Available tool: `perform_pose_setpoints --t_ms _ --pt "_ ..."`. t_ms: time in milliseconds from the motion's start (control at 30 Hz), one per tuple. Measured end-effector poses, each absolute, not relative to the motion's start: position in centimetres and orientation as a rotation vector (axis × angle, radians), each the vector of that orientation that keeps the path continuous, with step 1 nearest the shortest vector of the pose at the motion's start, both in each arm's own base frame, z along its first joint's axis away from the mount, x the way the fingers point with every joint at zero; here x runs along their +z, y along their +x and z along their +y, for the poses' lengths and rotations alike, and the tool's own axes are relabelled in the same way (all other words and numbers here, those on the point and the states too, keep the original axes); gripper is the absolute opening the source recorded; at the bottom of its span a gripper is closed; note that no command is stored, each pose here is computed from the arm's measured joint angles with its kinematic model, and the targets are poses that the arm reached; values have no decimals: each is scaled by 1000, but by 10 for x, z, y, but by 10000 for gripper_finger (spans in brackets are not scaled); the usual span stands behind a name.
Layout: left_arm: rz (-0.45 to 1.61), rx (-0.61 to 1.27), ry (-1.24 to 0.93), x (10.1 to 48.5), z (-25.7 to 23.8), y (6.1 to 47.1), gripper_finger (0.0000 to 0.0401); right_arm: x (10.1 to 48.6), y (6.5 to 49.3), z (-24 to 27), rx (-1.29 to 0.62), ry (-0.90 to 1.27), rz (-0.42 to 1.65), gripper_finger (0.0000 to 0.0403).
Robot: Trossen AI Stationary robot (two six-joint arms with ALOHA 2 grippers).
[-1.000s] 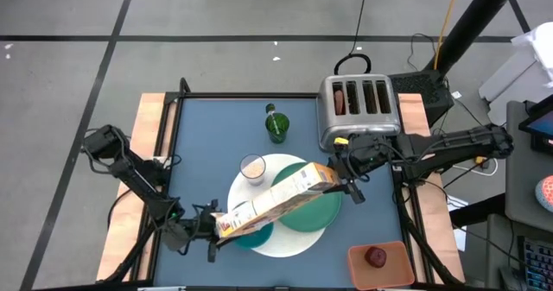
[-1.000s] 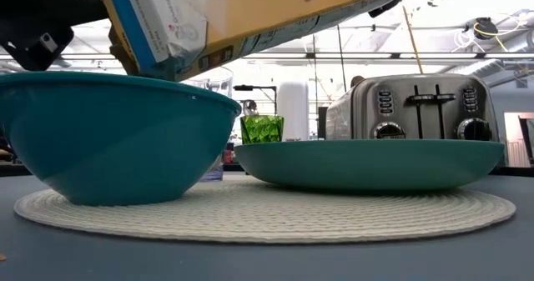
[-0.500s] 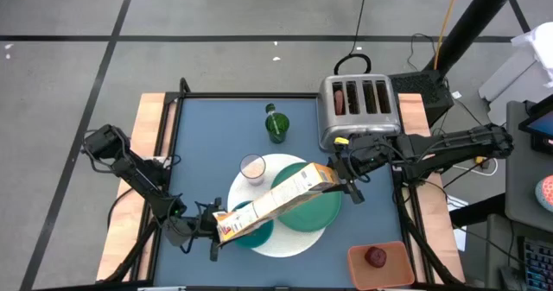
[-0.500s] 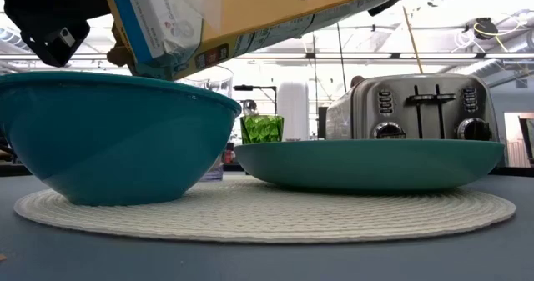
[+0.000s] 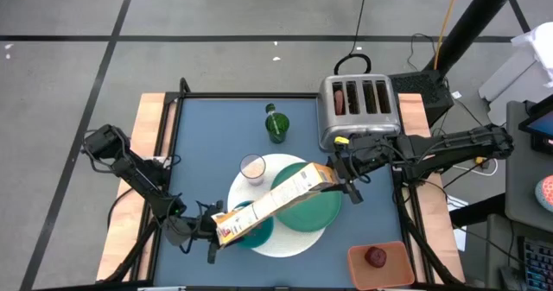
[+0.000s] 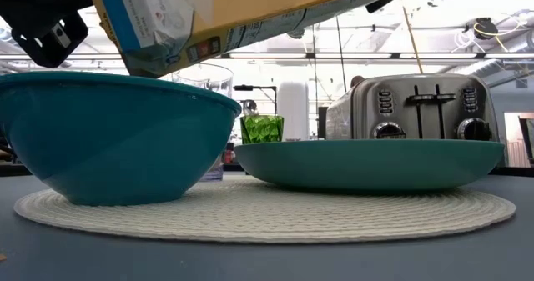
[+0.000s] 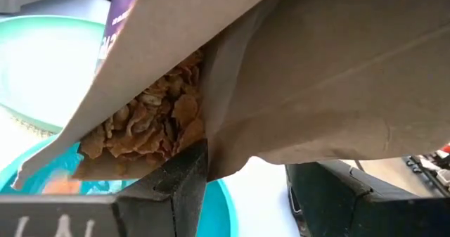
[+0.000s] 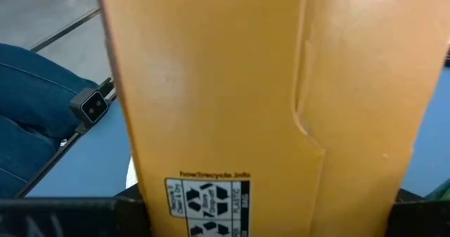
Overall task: Arrange a breakfast setting
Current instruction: Pour the cereal from the cereal box into the blue bowl
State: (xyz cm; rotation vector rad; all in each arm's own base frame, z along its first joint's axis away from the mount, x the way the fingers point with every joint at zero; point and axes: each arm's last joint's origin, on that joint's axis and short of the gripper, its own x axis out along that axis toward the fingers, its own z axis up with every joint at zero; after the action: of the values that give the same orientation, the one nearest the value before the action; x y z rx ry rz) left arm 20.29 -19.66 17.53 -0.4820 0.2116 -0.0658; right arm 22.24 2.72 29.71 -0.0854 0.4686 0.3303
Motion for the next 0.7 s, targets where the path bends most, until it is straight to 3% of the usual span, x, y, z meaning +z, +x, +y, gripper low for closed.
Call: perform_pose_setpoints --t_ms 700 --pt "203 -37 -500 176 -189 210 198 302 213 29 340 -26 477 199"
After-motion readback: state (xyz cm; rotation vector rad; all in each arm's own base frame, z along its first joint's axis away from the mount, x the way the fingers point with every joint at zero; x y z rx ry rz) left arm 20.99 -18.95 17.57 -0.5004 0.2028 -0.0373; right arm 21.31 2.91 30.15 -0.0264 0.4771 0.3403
